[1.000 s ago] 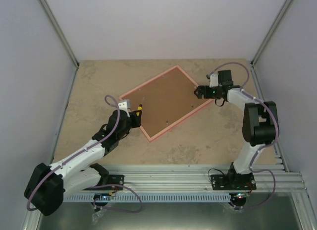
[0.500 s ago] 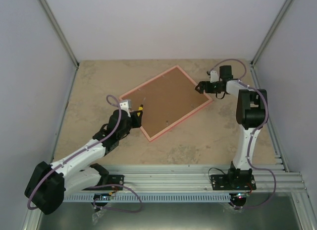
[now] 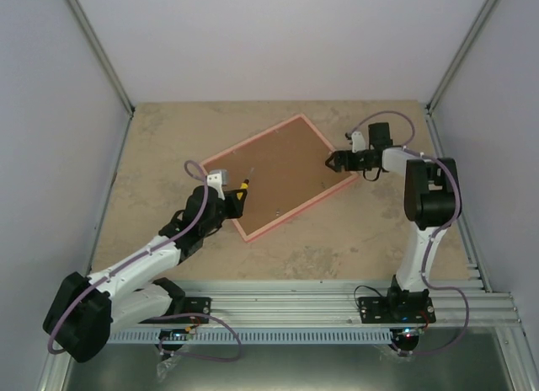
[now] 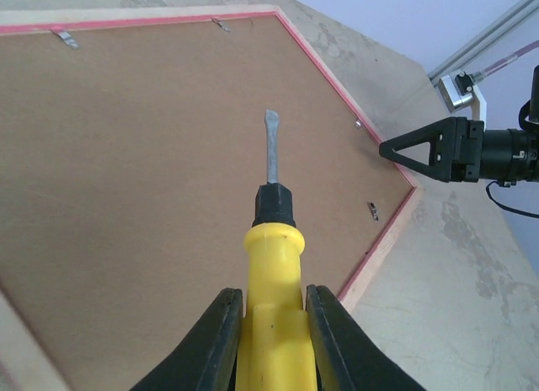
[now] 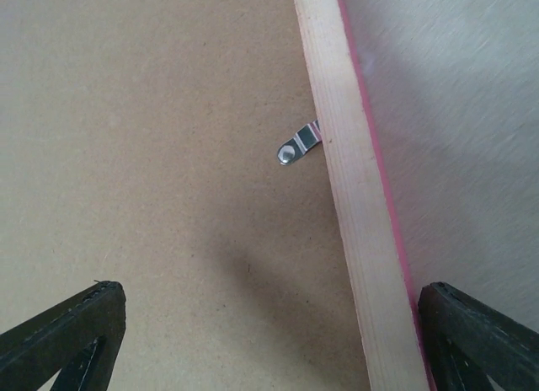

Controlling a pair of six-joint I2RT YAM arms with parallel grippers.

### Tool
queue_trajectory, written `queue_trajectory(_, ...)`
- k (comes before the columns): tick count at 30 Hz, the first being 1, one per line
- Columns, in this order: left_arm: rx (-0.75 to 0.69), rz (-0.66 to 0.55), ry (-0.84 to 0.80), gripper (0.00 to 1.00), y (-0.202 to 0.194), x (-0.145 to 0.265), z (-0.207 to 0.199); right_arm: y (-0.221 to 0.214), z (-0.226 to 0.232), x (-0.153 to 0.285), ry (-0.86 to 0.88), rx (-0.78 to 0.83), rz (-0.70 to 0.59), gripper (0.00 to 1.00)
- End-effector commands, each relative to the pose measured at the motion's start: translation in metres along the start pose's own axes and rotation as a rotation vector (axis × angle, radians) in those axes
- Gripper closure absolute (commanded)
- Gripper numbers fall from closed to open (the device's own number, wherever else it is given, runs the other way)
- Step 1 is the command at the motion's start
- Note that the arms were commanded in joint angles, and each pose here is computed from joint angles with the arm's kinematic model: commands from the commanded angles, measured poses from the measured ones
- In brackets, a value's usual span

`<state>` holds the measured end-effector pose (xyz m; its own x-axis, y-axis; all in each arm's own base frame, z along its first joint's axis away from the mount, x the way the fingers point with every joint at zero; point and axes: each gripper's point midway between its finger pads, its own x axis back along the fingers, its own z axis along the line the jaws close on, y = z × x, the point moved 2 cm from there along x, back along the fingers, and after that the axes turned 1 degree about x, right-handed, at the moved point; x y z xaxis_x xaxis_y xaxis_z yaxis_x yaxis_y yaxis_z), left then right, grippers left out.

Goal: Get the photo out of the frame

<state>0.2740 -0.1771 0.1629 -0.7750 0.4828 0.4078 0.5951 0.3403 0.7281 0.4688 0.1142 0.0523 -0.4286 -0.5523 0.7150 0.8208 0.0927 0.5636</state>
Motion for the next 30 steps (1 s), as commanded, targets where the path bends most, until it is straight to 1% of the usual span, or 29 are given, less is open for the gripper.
queue_trajectory(1,-0.013,-0.011,-0.063,1.0,0.009,-0.002,-0.014,-0.034,0.025,-0.002,0.047,-0.037,0.063,0.05)
queue_trajectory(7,-0.011,0.023,-0.076,1.0,0.002,-0.006,-0.014,-0.062,0.064,0.002,0.064,-0.004,0.1,0.05)
queue_trajectory(13,-0.006,0.036,-0.106,1.0,0.0,-0.004,-0.019,-0.084,0.103,0.013,0.067,0.048,0.105,0.05)
queue_trajectory(22,0.0,0.085,-0.126,1.0,-0.01,-0.009,-0.02,-0.116,0.129,0.032,0.055,0.052,0.102,0.06)
queue_trajectory(26,0.0,0.101,-0.121,1.0,-0.012,-0.011,-0.02,-0.125,0.15,0.036,0.074,0.08,0.093,0.07)
queue_trajectory(30,0.005,0.114,-0.124,1.0,-0.013,-0.013,-0.022,-0.139,0.172,0.036,0.107,0.116,0.119,0.08)
